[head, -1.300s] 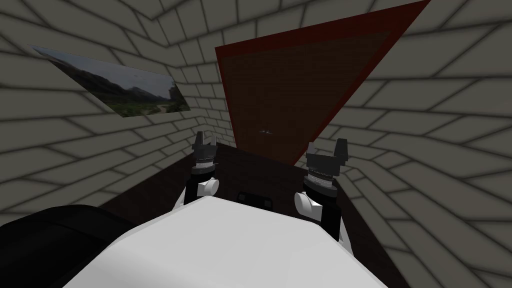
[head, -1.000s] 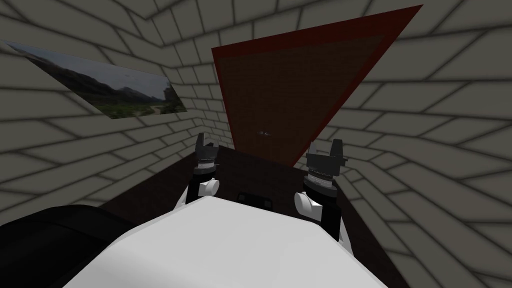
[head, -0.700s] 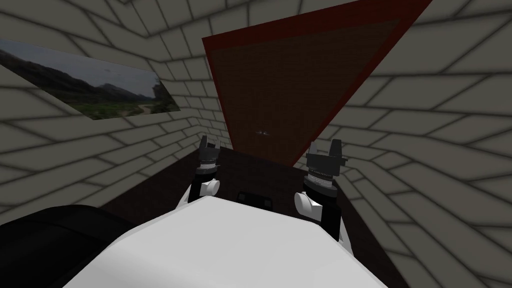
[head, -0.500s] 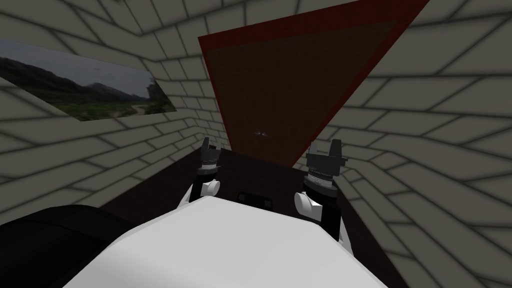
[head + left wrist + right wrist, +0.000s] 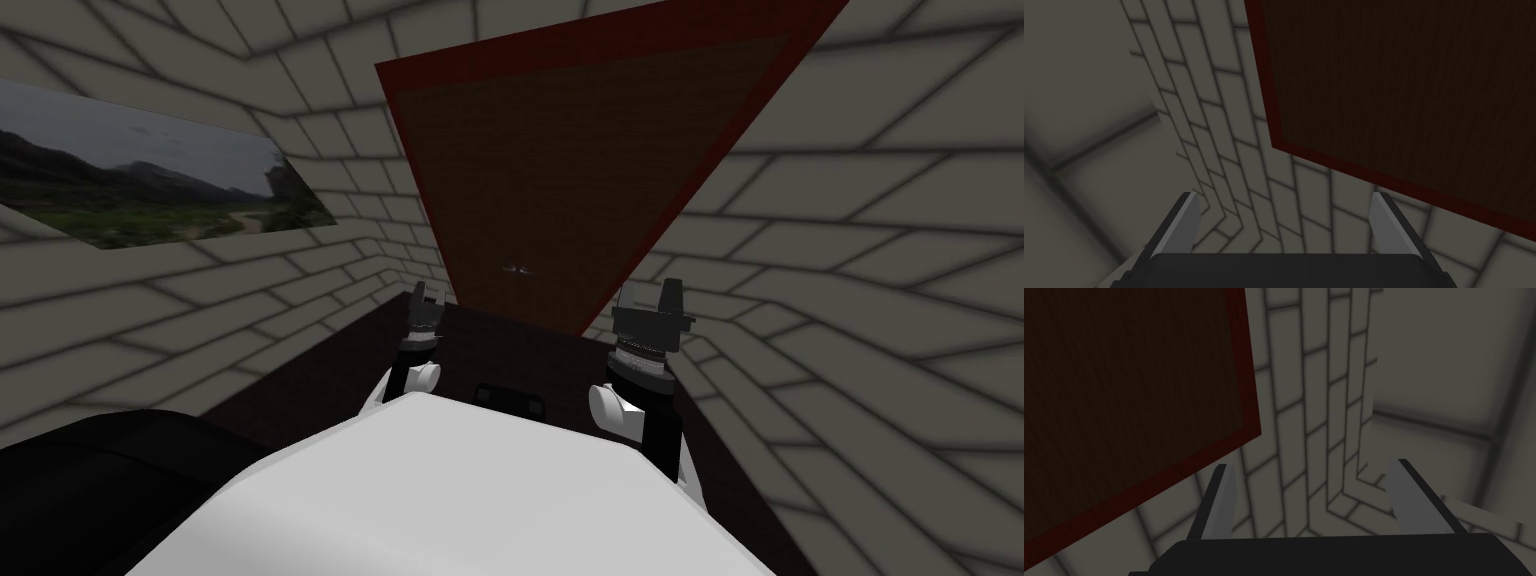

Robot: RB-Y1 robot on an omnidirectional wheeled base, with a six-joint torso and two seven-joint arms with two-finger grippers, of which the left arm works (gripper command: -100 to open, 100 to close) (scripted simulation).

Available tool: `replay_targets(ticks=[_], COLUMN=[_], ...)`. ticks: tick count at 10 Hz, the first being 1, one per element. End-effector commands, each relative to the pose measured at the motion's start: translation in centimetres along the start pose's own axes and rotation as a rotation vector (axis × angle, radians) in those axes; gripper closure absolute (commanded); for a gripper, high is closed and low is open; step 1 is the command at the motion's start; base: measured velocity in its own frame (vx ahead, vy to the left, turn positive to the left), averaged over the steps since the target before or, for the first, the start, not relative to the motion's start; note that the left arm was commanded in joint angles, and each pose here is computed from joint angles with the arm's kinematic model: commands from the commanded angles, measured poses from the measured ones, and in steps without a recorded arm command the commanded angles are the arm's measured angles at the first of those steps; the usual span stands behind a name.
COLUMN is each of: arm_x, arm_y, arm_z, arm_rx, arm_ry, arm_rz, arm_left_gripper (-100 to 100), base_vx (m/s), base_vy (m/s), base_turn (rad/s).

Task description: Pull the door open

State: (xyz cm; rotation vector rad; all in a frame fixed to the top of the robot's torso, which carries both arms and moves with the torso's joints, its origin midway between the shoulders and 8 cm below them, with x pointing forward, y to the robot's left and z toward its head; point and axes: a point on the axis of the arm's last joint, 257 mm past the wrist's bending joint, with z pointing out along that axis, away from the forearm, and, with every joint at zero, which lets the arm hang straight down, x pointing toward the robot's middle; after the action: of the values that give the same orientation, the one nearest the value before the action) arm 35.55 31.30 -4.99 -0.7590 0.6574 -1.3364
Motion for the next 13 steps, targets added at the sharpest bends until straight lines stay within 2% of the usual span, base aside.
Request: replay_targets(ticks=[1,8,13], arm_x=[-0.2,-1.3,-2.4], arm_y=[1.1,5.7,9.0], arm_z=[-0.47,-2.67,-4.66], arm_rx=[-0.019,-0.107,-0.175], arm_ry=[0.001,0.004,0.001], arm_rz=[-0.001,-0.003,-0.003], arm_left_gripper=[-100,-100,-100], base_vx=[0.113,0.104,0.103], base_vy=[-0.014,-0.018,-0.02], base_turn=[-0.054,-0.062,-0.069])
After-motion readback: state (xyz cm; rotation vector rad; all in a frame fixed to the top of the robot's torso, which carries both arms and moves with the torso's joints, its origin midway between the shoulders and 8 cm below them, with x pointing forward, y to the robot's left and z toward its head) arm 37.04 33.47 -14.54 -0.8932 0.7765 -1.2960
